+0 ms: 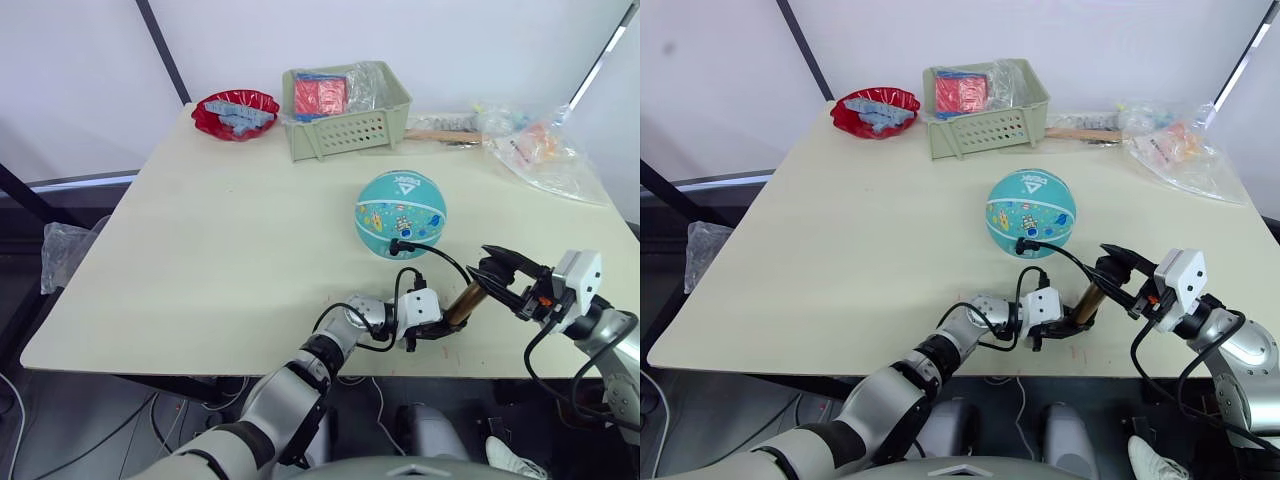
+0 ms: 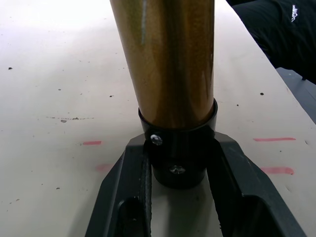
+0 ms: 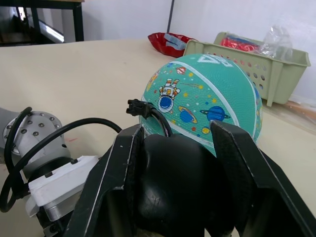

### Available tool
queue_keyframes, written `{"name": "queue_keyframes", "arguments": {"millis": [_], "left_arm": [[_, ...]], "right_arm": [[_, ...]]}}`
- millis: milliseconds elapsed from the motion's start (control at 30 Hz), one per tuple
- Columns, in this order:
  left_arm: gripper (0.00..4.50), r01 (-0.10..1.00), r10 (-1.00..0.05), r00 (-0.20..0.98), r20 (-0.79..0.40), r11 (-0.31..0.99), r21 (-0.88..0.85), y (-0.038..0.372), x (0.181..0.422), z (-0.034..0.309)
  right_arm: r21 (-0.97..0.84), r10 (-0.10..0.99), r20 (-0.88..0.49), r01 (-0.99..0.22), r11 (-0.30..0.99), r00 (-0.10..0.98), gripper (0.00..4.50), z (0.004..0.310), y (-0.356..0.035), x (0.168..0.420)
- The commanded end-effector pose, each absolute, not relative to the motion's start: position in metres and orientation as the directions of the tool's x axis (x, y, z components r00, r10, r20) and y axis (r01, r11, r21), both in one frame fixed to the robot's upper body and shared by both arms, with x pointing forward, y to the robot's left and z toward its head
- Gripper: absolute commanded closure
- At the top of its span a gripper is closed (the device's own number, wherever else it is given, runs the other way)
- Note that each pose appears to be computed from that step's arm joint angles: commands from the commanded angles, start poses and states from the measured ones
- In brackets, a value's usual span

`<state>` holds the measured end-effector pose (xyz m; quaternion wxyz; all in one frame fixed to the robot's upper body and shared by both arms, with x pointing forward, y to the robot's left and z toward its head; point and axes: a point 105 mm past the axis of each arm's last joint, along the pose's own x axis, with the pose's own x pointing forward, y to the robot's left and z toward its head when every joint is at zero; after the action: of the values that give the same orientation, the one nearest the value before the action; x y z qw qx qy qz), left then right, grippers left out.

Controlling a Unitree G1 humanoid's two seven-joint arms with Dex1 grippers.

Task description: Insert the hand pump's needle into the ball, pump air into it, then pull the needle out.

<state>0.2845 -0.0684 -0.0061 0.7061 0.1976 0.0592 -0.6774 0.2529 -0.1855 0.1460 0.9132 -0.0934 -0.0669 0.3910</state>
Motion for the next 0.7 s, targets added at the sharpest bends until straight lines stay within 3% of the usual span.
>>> {"name": "queue_keyframes", "arguments": {"millis": [33,267,567,700], "left_arm": [[3.42,0.992,-0.873,0.022,-0.487,-0.039,0.116,-0.048,0.269,-0.043],[3.42,0.992,-0.872,0.013,-0.49,-0.051,0.117,-0.051,0.267,-0.043],[3.42,0.992,-0.873,0.012,-0.488,-0.052,0.117,-0.051,0.267,-0.043],[3.42,0.992,-0.872,0.014,-0.489,-0.05,0.117,-0.051,0.267,-0.043]], "right_arm": [[-0.296,0.716,0.121,-0.663,0.687,0.688,2.9,0.199,-0.205,0.248],[-0.349,0.725,0.199,-0.643,0.682,0.66,2.9,0.266,-0.218,0.241],[-0.383,0.732,0.249,-0.63,0.676,0.634,2.9,0.314,-0.22,0.234],[-0.383,0.737,0.248,-0.635,0.671,0.629,2.9,0.317,-0.216,0.235]]}}
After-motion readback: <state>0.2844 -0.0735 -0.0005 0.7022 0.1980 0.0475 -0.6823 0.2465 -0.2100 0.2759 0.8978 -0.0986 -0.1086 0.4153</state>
